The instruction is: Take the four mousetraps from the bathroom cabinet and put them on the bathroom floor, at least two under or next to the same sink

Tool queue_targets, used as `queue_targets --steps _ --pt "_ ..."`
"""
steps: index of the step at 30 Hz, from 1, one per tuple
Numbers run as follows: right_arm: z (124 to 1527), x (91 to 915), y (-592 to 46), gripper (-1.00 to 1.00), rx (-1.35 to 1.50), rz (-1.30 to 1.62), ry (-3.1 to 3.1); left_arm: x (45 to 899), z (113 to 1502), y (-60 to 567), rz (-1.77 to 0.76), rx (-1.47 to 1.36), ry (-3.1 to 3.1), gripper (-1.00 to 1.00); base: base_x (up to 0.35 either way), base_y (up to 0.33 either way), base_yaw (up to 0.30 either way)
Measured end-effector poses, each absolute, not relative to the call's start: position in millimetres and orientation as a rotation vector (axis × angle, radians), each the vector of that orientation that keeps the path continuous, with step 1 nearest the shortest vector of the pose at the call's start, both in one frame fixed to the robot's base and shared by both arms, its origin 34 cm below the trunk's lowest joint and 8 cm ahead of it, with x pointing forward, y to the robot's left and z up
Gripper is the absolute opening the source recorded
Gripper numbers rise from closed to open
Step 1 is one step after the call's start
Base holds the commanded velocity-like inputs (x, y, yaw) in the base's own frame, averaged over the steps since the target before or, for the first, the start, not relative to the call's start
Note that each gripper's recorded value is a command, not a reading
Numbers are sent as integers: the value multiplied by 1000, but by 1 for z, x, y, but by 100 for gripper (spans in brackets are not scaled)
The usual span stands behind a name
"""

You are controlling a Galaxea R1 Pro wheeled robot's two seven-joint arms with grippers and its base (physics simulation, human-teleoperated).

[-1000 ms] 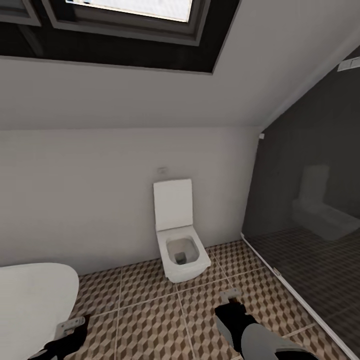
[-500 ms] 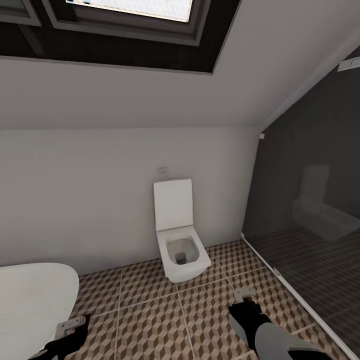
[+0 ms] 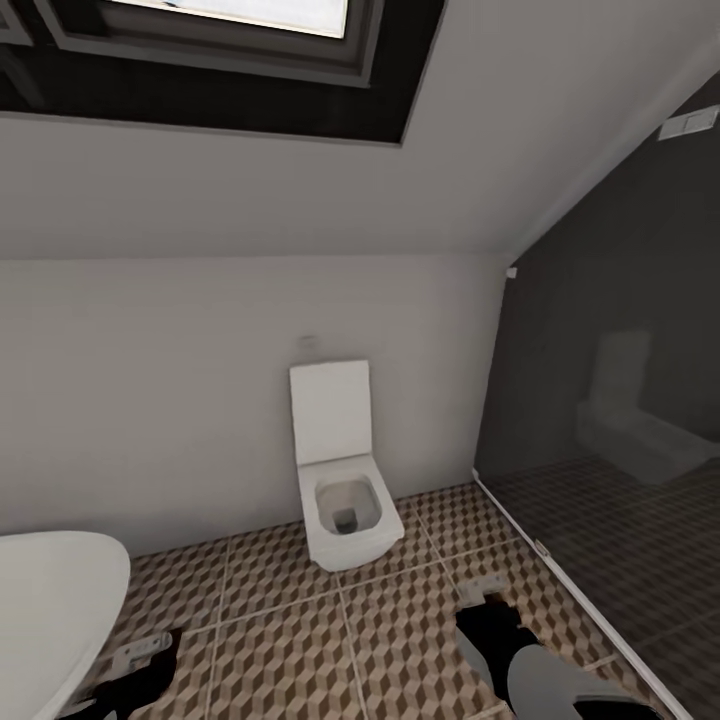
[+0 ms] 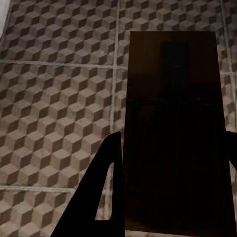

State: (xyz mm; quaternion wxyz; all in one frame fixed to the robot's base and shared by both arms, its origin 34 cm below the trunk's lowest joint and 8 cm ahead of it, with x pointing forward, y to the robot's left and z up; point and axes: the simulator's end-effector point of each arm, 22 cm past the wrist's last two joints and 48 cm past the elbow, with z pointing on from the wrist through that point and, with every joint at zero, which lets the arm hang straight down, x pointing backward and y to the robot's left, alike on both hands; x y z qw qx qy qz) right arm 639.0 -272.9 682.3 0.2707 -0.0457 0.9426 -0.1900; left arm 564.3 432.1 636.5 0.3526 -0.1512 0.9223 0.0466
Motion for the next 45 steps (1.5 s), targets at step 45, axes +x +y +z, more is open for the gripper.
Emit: queue_targets --steps 45 --pt "683 639 -276 -100 -109 -526 2536 564 637 436 124 -401 2383 -100 145 -188 71"
